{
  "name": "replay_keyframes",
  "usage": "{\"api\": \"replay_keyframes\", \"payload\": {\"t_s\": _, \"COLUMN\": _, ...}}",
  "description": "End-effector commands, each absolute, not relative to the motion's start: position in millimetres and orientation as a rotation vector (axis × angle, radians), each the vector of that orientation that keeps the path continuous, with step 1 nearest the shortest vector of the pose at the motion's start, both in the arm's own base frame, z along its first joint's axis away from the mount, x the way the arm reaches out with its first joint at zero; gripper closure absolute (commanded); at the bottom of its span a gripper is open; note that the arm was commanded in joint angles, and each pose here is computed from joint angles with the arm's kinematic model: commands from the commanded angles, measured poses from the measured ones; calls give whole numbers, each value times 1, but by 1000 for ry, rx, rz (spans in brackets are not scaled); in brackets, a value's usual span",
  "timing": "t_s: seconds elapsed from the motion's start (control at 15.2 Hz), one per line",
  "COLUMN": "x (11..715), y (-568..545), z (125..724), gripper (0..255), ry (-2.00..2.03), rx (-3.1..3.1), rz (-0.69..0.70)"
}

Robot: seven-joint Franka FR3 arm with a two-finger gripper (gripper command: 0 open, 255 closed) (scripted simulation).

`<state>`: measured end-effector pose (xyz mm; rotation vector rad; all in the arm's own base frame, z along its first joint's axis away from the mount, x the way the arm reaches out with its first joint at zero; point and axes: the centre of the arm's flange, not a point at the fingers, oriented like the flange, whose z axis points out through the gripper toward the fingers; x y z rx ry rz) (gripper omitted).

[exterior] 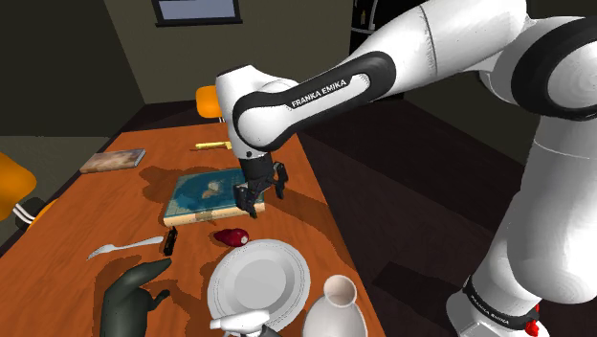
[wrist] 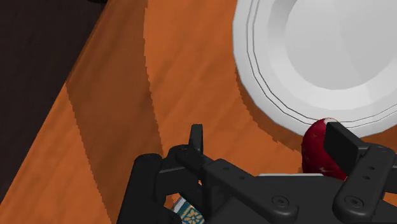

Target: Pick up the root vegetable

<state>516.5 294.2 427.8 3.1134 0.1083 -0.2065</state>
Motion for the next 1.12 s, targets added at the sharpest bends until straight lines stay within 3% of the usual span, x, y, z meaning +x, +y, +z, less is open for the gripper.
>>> {"api": "replay_keyframes", "payload": {"t_s": 0.0, "x": 530, "y": 315, "z": 418, "gripper": 0, "ry": 116, "rx": 3119, "rz": -217}}
{"api": "replay_keyframes", "payload": {"t_s": 0.4, "x": 568, "y": 379, "z": 392, "gripper": 0, "ry": 141, "rx": 3135, "rz": -248}}
{"api": "replay_keyframes", "payload": {"t_s": 1.06, "x": 568, "y": 380, "z": 352, "gripper": 0, "ry": 142, "rx": 3135, "rz": -248}}
